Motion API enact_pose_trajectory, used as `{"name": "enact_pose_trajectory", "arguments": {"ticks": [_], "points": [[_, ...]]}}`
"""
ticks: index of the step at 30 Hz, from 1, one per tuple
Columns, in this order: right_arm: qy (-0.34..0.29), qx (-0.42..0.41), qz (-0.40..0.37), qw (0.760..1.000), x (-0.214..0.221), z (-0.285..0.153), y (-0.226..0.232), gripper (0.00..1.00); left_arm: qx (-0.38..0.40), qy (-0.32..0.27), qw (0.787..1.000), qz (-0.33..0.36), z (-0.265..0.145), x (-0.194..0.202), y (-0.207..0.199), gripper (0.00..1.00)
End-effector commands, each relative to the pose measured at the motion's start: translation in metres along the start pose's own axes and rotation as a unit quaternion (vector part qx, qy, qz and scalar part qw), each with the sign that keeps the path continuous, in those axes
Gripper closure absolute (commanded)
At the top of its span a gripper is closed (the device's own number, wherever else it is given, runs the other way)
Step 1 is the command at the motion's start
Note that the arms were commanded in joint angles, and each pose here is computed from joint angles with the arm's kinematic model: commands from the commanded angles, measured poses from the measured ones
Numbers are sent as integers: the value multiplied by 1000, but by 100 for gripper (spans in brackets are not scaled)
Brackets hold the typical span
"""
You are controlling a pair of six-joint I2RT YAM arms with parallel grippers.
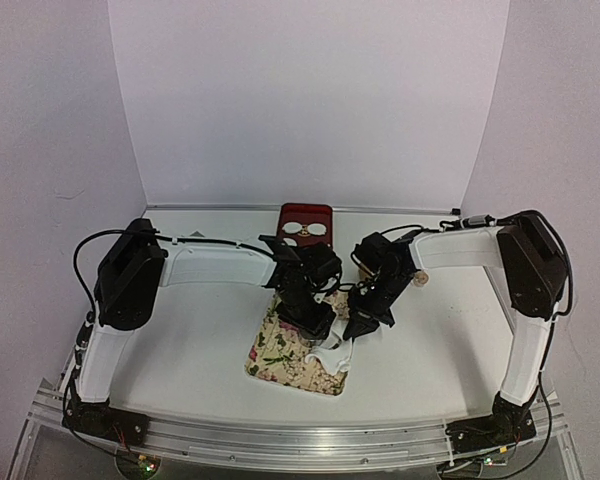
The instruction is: Roll out the dumpling wrappers from the dough
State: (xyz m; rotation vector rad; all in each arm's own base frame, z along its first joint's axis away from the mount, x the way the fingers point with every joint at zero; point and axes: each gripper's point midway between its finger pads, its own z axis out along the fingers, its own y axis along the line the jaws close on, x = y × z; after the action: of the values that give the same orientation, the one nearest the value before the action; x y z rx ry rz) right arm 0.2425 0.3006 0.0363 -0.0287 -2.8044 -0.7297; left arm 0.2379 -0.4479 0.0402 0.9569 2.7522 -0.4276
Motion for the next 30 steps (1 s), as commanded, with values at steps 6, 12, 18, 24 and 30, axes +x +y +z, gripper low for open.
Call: {"name": "enact_pose_trajectory", "arguments": {"ticks": [6,12,18,24,30], "points": [[0,-1,-10,1000,-3,-2,6,100,-7,-5,1000,12,-7,-1,-7,36],[1,0,-8,1000,-2,-1,5,100,-5,0,1000,12,-5,2,-9,36],[-1,1,-7,1000,-1,-2,4,100,-5,5,1000,12,-4,7,-9,38],[0,1,-4,1000,1,-3,3,100,-13,18,1000,9,2,16,-6,44],[6,-4,1,1000,11,-7,1,100,-21,29,999,6,7,23,-1,46]]}}
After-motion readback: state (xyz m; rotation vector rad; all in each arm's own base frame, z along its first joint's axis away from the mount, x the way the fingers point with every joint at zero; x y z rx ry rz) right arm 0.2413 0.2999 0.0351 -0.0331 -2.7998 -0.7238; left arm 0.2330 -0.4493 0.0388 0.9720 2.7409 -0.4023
